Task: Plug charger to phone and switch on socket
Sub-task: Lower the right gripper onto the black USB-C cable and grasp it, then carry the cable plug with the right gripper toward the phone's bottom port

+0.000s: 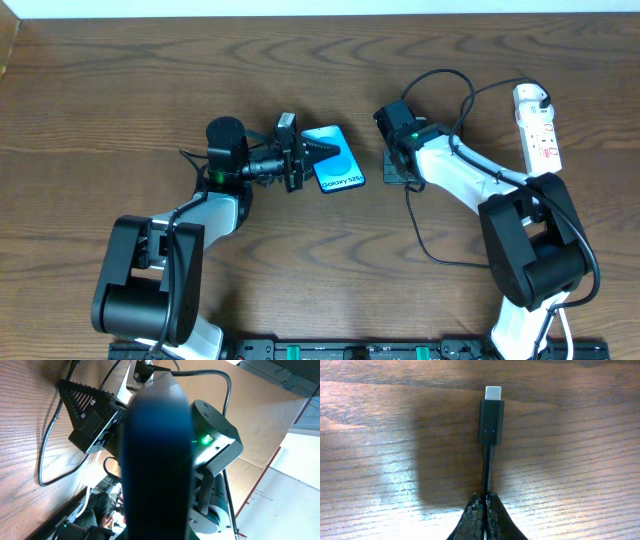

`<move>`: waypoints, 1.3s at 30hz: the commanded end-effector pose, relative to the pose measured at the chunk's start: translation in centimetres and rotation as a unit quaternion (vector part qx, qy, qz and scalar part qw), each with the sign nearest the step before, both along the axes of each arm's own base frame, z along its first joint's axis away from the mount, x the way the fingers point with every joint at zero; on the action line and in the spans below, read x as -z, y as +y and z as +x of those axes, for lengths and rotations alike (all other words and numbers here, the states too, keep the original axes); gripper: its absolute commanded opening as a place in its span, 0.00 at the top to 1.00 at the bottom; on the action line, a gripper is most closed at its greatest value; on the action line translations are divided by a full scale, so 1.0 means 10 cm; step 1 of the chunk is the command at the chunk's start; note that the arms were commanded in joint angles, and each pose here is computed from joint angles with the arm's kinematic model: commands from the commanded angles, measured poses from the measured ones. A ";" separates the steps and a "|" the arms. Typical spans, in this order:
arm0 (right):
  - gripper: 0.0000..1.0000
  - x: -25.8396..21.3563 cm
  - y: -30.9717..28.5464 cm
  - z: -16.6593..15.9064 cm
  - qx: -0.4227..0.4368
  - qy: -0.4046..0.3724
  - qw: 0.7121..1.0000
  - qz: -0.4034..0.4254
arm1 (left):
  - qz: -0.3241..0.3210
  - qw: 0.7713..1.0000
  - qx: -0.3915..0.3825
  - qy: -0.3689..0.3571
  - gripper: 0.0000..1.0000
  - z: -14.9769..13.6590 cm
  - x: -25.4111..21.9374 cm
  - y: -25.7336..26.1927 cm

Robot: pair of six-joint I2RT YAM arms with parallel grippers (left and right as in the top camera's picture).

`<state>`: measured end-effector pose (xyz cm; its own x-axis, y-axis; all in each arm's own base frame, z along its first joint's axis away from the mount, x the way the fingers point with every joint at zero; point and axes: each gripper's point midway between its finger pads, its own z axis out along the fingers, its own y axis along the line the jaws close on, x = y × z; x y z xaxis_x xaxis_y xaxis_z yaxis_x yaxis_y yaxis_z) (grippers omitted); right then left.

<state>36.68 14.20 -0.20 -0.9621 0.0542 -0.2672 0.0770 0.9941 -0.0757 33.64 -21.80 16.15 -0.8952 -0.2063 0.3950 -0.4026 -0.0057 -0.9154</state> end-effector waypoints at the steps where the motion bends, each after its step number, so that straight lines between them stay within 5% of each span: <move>1: 0.99 0.23 0.12 -0.24 -0.040 0.069 0.995 0.053 | -0.006 1.000 0.018 -0.025 0.93 0.00 -0.13 -0.01; 9: 0.99 -0.39 0.28 -0.21 -0.139 0.054 0.968 0.200 | -0.006 0.999 0.018 -0.029 0.93 0.00 -0.13 -0.01; 15: 0.99 -1.07 0.29 -0.40 -0.219 0.018 0.934 0.281 | -0.002 0.992 -0.004 -0.129 0.93 0.10 -0.27 0.00; 32: 0.99 -1.69 0.72 -1.60 -0.365 0.049 0.887 0.279 | 0.033 0.955 -0.080 -0.282 0.93 0.37 -0.43 0.08; 39: 0.99 -1.71 0.94 -1.58 -0.361 0.030 0.889 0.282 | 0.019 0.936 -0.089 -0.340 0.93 0.36 -0.63 0.09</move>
